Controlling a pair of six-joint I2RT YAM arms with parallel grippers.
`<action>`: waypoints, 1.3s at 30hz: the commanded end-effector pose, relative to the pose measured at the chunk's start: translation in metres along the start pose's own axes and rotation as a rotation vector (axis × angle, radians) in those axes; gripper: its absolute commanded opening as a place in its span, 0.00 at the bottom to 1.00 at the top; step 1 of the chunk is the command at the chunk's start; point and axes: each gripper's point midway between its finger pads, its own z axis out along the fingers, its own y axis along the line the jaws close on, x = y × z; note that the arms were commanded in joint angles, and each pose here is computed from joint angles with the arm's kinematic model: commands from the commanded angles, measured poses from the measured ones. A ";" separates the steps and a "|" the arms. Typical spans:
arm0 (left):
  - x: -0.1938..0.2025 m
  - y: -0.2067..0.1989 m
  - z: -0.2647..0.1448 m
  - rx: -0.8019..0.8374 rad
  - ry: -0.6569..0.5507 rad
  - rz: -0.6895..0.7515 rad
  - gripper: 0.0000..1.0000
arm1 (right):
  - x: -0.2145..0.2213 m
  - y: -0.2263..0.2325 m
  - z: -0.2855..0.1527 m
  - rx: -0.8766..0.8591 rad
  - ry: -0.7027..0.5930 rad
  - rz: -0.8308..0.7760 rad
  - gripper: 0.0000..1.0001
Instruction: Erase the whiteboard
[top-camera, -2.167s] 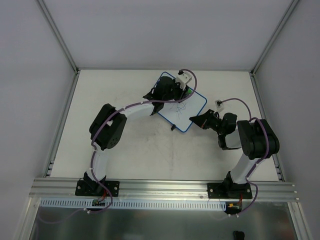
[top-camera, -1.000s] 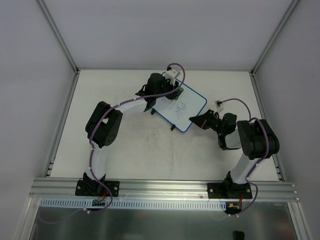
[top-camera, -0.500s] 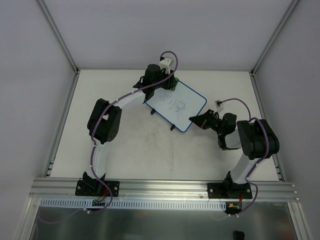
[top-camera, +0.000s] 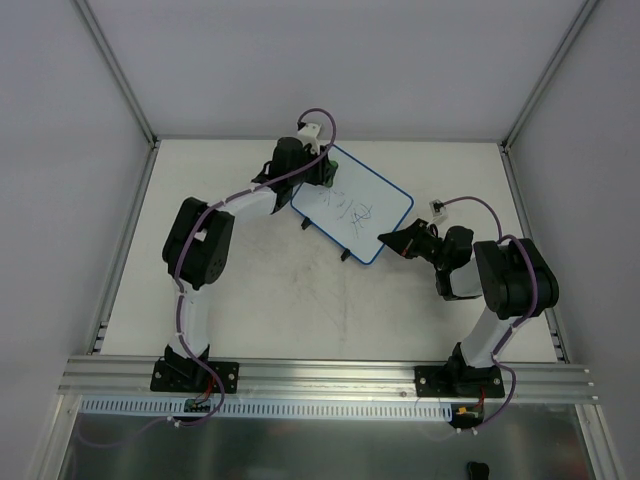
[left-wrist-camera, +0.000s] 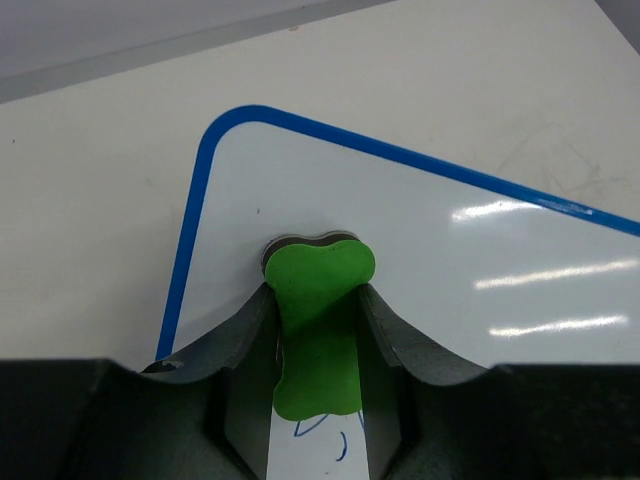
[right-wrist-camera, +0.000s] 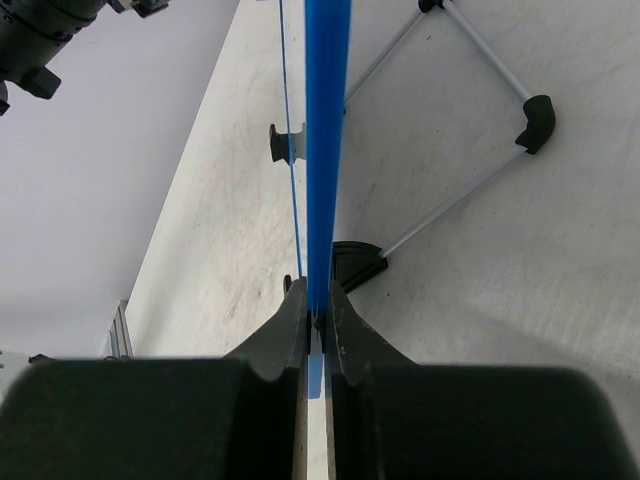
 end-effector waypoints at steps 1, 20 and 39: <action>0.038 -0.022 -0.014 0.089 0.114 0.054 0.00 | -0.035 0.038 0.002 -0.144 -0.129 -0.224 0.00; 0.088 -0.130 -0.025 0.361 0.194 0.462 0.00 | -0.036 0.038 0.000 -0.141 -0.135 -0.227 0.00; 0.092 -0.101 -0.024 0.213 0.235 0.395 0.00 | -0.036 0.037 0.000 -0.139 -0.135 -0.226 0.00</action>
